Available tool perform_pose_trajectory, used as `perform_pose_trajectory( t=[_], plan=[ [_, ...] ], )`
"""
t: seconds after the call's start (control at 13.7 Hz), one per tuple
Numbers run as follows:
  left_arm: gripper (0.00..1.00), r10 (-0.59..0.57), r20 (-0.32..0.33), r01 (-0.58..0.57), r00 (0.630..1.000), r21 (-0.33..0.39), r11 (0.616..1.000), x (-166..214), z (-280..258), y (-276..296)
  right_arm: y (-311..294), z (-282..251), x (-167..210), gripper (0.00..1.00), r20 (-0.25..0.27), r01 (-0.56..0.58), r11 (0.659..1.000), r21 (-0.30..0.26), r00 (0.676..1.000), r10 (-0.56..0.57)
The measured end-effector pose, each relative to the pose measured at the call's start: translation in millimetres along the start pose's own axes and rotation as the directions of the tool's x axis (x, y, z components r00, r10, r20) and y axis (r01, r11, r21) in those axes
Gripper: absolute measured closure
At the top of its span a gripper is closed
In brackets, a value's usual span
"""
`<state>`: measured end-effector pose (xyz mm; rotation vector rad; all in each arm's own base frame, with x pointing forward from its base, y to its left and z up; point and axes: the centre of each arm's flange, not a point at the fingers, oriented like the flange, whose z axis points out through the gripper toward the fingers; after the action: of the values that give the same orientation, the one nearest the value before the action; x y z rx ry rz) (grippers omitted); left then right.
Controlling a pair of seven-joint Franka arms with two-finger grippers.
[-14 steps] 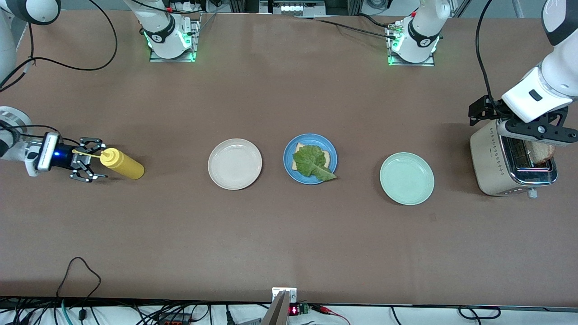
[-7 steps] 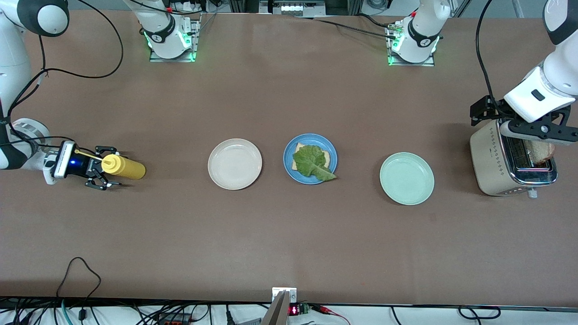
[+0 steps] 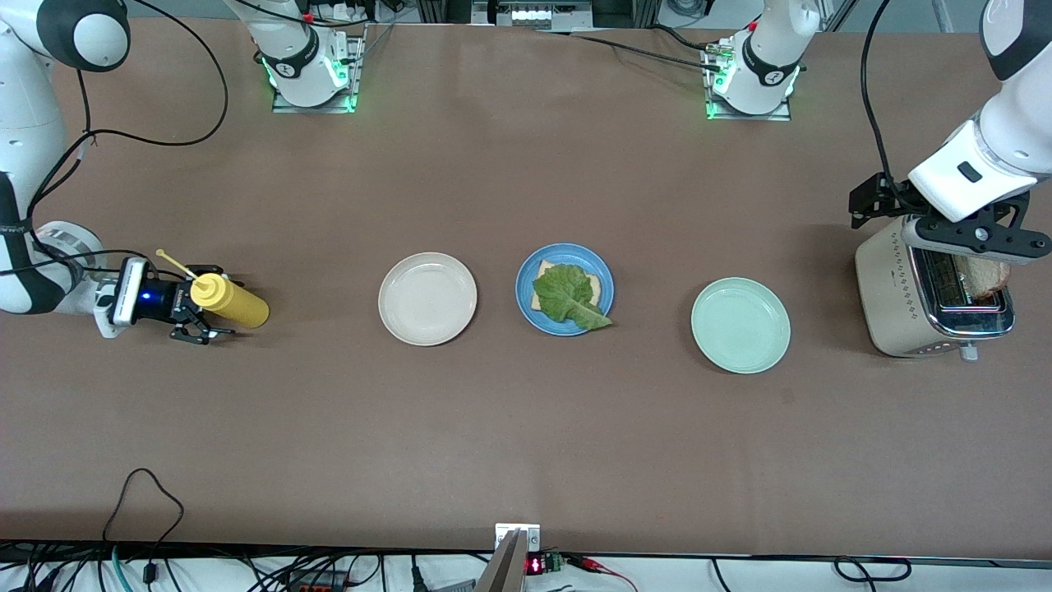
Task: Make sandwich in blue plate with both arms
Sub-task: 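Grasp the yellow mustard bottle with the right gripper and lift it, then carry the mustard over the blue plate and tilt it over the lettuce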
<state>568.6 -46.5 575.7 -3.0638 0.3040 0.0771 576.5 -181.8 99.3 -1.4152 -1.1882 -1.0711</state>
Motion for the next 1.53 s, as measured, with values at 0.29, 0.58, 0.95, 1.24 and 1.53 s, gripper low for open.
perform_pose_trajectory(
  t=[0.29,0.58,0.95,1.24,1.53],
  plan=[
    [0.00,0.005,-0.004,-0.005,1.000,-0.001,1.000,1,-1,3,3,16,3,0.01,-0.012,0.005,0.999,0.032,1.000,-0.004],
    [0.00,0.005,-0.005,-0.005,1.000,-0.004,1.000,1,-1,3,9,21,11,0.39,-0.005,0.023,0.999,0.042,1.000,-0.023],
    [0.00,0.005,-0.005,-0.005,1.000,-0.004,1.000,1,-1,4,45,76,85,0.41,0.103,0.015,0.994,0.105,0.994,-0.026],
    [0.00,0.005,-0.006,-0.005,1.000,-0.004,1.000,1,-1,4,73,155,190,0.56,0.306,-0.017,0.993,0.117,0.952,-0.019],
    [0.00,0.005,-0.006,-0.005,1.000,-0.004,1.000,1,-1,4,83,224,265,0.56,0.496,-0.026,0.993,0.112,0.867,-0.034]
  ],
)
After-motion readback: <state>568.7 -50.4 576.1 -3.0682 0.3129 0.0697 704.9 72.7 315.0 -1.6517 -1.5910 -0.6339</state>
